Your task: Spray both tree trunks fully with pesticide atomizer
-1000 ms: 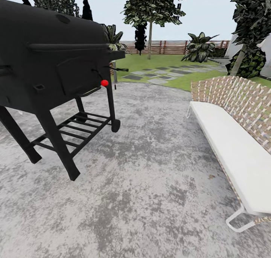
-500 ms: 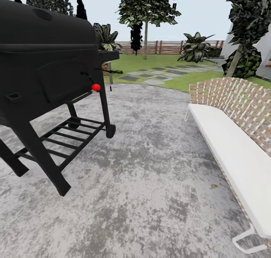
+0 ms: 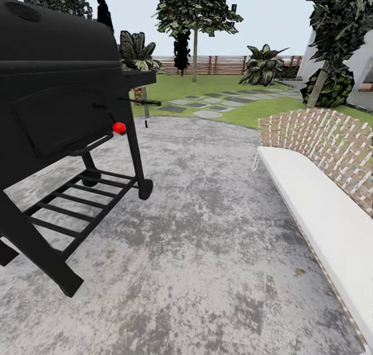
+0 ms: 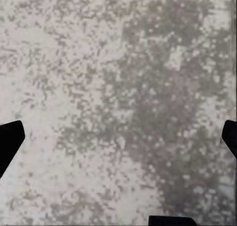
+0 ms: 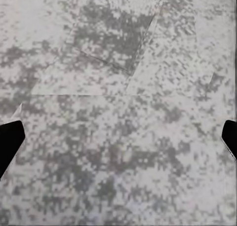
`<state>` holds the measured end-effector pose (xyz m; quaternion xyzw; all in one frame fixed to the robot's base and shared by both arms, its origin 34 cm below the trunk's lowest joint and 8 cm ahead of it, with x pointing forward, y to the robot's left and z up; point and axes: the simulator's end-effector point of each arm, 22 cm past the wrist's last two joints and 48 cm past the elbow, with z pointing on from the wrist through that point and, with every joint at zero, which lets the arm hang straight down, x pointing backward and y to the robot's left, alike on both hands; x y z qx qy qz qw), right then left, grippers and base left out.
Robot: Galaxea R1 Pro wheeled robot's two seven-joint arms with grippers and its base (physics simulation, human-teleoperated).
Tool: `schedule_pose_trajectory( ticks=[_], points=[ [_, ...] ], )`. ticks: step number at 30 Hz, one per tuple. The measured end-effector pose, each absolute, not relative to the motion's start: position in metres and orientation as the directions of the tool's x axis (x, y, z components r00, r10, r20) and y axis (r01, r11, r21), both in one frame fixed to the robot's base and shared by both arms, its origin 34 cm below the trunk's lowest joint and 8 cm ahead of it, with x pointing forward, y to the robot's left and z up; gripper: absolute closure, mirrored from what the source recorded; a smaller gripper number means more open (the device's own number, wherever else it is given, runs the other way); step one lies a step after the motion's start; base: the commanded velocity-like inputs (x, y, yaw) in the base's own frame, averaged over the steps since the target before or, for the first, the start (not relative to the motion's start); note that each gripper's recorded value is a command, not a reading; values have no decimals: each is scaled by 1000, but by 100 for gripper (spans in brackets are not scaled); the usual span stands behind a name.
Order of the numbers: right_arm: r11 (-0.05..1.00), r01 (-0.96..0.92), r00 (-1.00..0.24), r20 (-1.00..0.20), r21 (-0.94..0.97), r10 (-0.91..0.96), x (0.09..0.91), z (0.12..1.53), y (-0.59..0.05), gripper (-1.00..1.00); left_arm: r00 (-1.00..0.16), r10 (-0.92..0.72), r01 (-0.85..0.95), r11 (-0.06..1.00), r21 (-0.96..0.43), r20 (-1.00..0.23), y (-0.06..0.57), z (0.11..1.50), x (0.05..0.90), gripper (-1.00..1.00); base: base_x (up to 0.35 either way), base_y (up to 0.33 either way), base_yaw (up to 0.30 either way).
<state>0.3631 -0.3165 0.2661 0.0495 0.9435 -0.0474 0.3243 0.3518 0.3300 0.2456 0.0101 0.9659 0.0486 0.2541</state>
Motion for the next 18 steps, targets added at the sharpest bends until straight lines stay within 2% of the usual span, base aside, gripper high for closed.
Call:
schedule_pose_trajectory(
  ticks=[13, 18],
  points=[
    [991, 124, -786, -615, -57, 63, 363, 266, -316, -100, -871, 45, -5, 995, 100, -490, 331, 246, 352, -100, 338, 0, -259],
    [991, 124, -786, -615, -57, 63, 362, 266, -316, -100, -871, 45, -5, 995, 101, -489, 331, 246, 351, -100, 338, 0, -93]
  ],
)
